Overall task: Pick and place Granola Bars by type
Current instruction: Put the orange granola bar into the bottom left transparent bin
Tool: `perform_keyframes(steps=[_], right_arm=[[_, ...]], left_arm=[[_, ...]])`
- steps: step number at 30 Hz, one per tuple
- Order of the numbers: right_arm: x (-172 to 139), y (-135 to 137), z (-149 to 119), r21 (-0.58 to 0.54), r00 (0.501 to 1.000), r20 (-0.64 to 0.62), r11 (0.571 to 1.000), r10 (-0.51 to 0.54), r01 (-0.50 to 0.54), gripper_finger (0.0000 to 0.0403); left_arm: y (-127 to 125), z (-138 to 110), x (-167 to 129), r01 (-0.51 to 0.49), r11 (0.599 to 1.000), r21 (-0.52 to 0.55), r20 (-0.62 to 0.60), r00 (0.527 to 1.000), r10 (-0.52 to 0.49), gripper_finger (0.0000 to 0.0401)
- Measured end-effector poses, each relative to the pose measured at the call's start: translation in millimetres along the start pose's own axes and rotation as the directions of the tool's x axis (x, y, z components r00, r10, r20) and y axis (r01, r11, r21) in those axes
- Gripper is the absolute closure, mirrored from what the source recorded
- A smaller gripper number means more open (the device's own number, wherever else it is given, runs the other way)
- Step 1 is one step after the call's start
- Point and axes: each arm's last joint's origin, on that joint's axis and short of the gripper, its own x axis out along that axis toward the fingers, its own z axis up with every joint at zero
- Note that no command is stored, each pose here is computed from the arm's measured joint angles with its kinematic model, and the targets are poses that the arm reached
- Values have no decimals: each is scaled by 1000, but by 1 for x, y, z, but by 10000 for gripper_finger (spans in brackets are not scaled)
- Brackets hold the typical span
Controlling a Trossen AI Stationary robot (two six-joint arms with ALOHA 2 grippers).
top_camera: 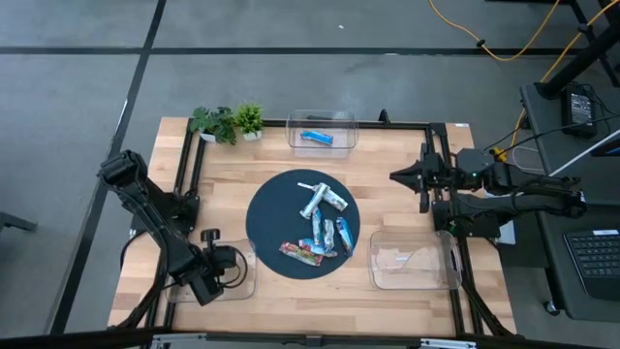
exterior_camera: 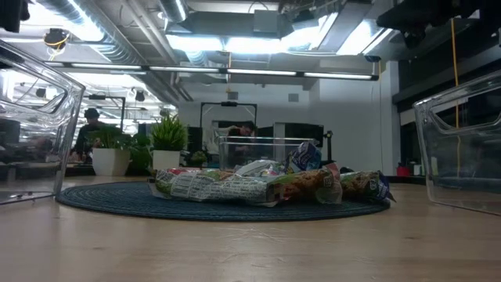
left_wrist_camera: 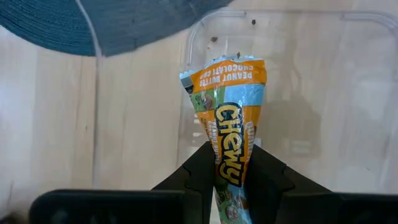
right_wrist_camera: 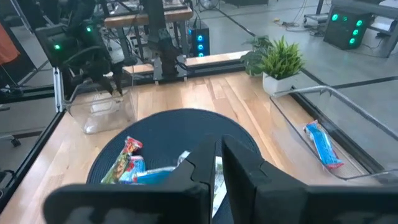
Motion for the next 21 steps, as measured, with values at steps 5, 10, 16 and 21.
perform_keyframes(steps=[5, 10, 16, 21], right_arm=[[0, 0, -1, 0, 1000, -12, 1000, -1, 1, 370], [0, 0, -1, -28, 1000, -12, 1000, -1, 1, 370], [0, 0, -1, -30, 1000, -12, 1000, -2, 1, 370], [0, 0, -1, -29, 1000, -12, 1000, -1, 1, 370]], left_arm=[[-2, 3, 3, 20, 1000, -17, -18, 1000, -20, 340], [-3, 3, 3, 46, 999, -23, -34, 998, -47, 340], [-4, 3, 3, 71, 997, -26, -65, 995, -72, 310], [-4, 3, 3, 71, 997, -26, -67, 995, -73, 266]])
